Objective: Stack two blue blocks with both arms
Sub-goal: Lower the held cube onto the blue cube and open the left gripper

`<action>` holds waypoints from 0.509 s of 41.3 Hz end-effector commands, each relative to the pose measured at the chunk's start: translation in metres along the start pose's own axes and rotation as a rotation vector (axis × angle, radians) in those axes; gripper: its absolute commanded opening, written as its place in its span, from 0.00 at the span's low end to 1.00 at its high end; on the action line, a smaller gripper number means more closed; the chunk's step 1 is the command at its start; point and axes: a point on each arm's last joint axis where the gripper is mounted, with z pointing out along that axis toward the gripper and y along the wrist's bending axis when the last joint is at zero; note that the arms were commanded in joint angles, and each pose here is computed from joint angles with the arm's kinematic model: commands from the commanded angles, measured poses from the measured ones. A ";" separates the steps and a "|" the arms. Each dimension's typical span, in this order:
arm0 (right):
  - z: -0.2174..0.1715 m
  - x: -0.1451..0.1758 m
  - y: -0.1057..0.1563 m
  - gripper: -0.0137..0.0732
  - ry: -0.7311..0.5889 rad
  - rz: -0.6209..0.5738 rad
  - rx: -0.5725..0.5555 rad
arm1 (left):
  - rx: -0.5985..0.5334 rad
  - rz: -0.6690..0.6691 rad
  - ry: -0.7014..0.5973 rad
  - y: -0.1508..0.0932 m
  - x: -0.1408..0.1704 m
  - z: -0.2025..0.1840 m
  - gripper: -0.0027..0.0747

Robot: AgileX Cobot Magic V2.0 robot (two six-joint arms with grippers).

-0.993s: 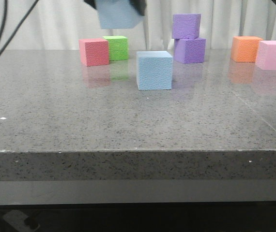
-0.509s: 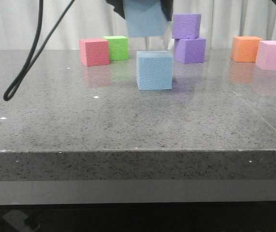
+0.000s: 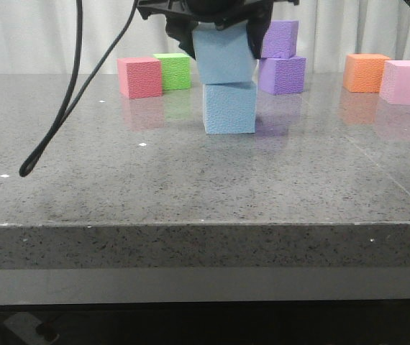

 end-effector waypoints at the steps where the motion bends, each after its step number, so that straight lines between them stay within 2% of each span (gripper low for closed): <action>1: -0.011 -0.013 -0.002 0.87 -0.111 -0.003 0.025 | 0.074 -0.013 -0.132 -0.008 -0.024 -0.035 0.78; 6: -0.011 -0.013 -0.002 0.87 -0.111 -0.003 0.025 | 0.073 -0.010 -0.136 -0.008 -0.024 -0.035 0.83; 13: -0.011 -0.013 -0.002 0.87 -0.111 -0.003 0.025 | 0.080 -0.012 -0.151 -0.007 -0.027 -0.043 0.83; 21: -0.011 -0.013 -0.002 0.87 -0.111 -0.003 0.025 | 0.087 0.050 -0.203 -0.001 -0.040 -0.082 0.82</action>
